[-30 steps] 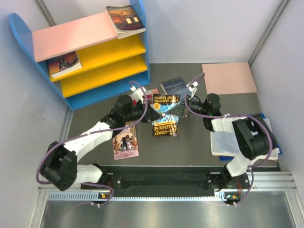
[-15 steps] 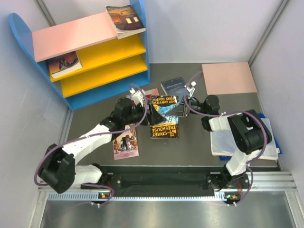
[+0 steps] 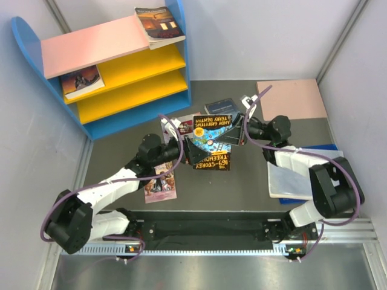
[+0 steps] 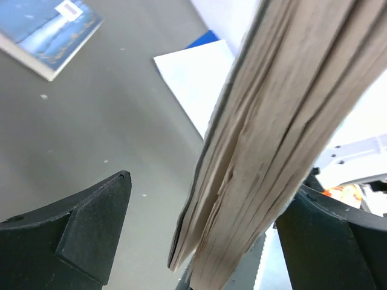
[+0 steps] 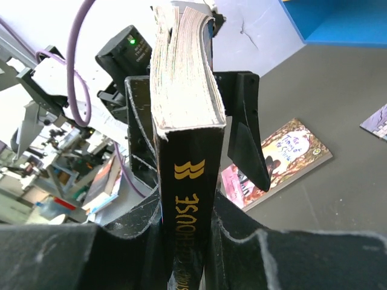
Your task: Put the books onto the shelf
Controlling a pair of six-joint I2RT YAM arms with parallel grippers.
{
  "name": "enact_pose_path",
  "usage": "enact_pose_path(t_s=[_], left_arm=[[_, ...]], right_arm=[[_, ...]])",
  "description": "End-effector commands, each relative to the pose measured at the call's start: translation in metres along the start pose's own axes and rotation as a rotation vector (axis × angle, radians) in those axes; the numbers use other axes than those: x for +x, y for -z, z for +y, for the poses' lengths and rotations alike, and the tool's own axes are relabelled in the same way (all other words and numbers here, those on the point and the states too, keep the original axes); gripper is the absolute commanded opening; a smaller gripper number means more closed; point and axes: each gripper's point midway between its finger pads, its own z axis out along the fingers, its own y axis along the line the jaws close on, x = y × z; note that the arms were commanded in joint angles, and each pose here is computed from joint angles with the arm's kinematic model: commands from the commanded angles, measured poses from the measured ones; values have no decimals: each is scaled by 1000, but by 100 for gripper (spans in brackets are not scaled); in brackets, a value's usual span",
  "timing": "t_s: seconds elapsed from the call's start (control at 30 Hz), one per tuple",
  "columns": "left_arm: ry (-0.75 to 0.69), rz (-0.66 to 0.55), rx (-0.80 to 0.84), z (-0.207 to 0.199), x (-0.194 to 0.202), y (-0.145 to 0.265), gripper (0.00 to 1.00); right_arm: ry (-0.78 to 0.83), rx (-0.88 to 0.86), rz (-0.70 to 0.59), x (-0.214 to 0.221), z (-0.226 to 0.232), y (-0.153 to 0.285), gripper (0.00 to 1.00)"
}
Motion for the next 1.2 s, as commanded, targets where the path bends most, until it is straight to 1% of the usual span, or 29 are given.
enact_pose_path(t_s=[0.0, 0.07, 0.1, 0.13, 0.17, 0.2, 0.23, 0.37, 0.43, 0.57, 0.6, 0.67, 0.7, 0.8, 0.83, 0.9, 0.93, 0.97, 1.0, 1.03, 1.07, 1.17], left_arm=[[-4, -30, 104, -18, -6, -2, 99], [18, -23, 144, -26, -6, -1, 99], [13, -28, 164, -31, -7, -1, 99], [14, -27, 172, -33, -7, -1, 99], [17, -20, 180, -35, -6, 0, 98], [18, -16, 185, -37, -5, 0, 99], [27, -10, 192, -38, -5, 0, 99], [43, 22, 251, -53, -2, 0, 94], [40, 23, 253, -54, -1, 1, 92], [41, 31, 241, -55, 0, 3, 86], [44, 38, 235, -55, 0, 3, 80], [53, 53, 215, -53, 1, 1, 75], [54, 51, 210, -52, 0, 1, 69], [56, 50, 211, -54, -1, 1, 61], [56, 49, 208, -53, -3, 0, 55], [55, 54, 209, -53, -2, -1, 50], [59, 62, 212, -53, -2, -2, 45], [59, 63, 216, -54, -2, -2, 42], [61, 67, 221, -55, -2, -4, 31], [64, 66, 220, -55, -3, -4, 13], [64, 64, 222, -55, -3, -4, 2], [62, 58, 219, -57, -7, -5, 0]], right_arm=[[196, -31, -22, -28, 35, -3, 0], [191, -4, -16, -30, 35, -1, 0], [223, 10, -14, -31, 33, -1, 0], [236, 21, -15, -34, 33, -2, 0], [216, 45, -5, -34, 30, 0, 0], [250, 50, -6, -38, 31, -1, 0], [251, 56, -1, -39, 30, -1, 0], [266, 84, 1, -47, 28, 0, 0], [268, 88, -3, -52, 27, 0, 0], [280, 110, 1, -57, 21, 1, 0], [282, 114, 3, -59, 20, 1, 0], [280, 133, 5, -60, 16, 3, 0], [280, 136, 4, -61, 16, 4, 0], [285, 147, 3, -63, 14, 7, 0], [282, 150, 4, -63, 13, 8, 0], [285, 156, 0, -65, 13, 10, 0], [285, 156, 0, -65, 13, 10, 0], [283, 159, -1, -66, 12, 11, 0], [289, 158, -3, -67, 12, 10, 0], [287, 157, -1, -67, 12, 10, 0], [289, 158, -2, -68, 11, 10, 0], [288, 154, 1, -69, 11, 10, 0]])
